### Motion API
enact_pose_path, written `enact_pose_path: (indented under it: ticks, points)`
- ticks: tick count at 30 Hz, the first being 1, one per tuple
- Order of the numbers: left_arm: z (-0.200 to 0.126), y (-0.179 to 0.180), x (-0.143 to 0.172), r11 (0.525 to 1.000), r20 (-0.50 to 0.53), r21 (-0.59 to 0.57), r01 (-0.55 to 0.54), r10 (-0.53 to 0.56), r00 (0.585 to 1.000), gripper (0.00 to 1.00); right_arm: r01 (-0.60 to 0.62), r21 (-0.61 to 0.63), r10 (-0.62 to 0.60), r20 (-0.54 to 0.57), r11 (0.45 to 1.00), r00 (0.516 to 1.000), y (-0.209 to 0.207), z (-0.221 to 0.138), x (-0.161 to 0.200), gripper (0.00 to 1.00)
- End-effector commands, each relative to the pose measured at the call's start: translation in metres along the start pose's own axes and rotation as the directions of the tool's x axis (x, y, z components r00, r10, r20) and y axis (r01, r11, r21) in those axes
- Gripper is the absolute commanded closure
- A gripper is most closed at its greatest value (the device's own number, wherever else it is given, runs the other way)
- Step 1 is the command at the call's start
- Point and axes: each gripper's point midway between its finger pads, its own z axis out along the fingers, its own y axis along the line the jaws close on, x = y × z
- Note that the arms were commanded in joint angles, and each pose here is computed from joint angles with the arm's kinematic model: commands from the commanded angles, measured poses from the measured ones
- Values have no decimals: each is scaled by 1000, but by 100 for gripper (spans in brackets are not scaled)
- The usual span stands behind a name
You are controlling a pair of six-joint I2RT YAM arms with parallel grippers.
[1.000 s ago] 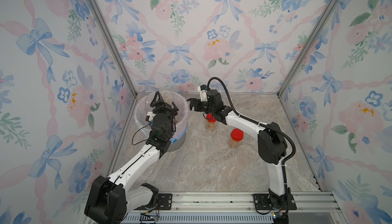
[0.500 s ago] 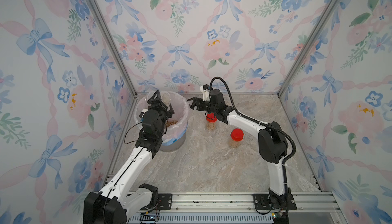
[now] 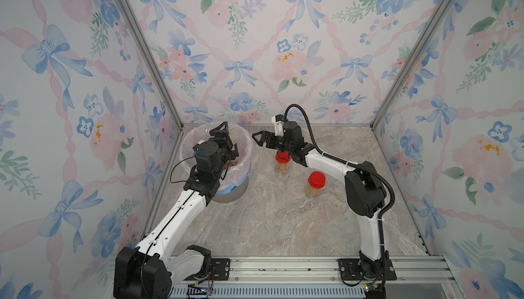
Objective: Empty moldy peanuts from jars
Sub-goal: Move the trash bin to the center of the board.
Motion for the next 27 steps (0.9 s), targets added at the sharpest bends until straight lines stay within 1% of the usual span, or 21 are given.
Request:
enact_pose_path:
  ticks: [1,4,10,14,17,21,23,27]
  points:
    - [-16,-30,8,995,-31,96,-23,26,999,92,-3,-22,4,19,1000,1000,2,-4,-8,0]
    - [-22,-40,11,993,-34,109,-51,55,998,92,-4,-27,5,23,1000,1000,3,-5,-9,0]
    - [-28,-40,24,994,-89,100,-45,54,995,92,-5,-36,6,29,999,1000,5,-5,-12,0]
    - [-33,-47,34,990,-121,115,-86,99,988,92,-1,-38,3,35,999,999,5,-6,-14,0]
    - [-36,-54,41,980,-142,132,-150,169,975,92,-3,-39,4,40,999,999,3,-7,-16,0]
    - [-40,-61,40,957,-134,150,-247,267,954,92,-9,-41,10,41,999,999,1,-9,-17,0]
    - [-40,-67,42,941,-146,165,-296,320,936,95,-4,-43,6,45,999,999,1,-11,-20,0]
    - [-37,-73,47,907,-168,177,-383,412,896,95,-1,-46,4,55,999,998,-1,-14,-27,0]
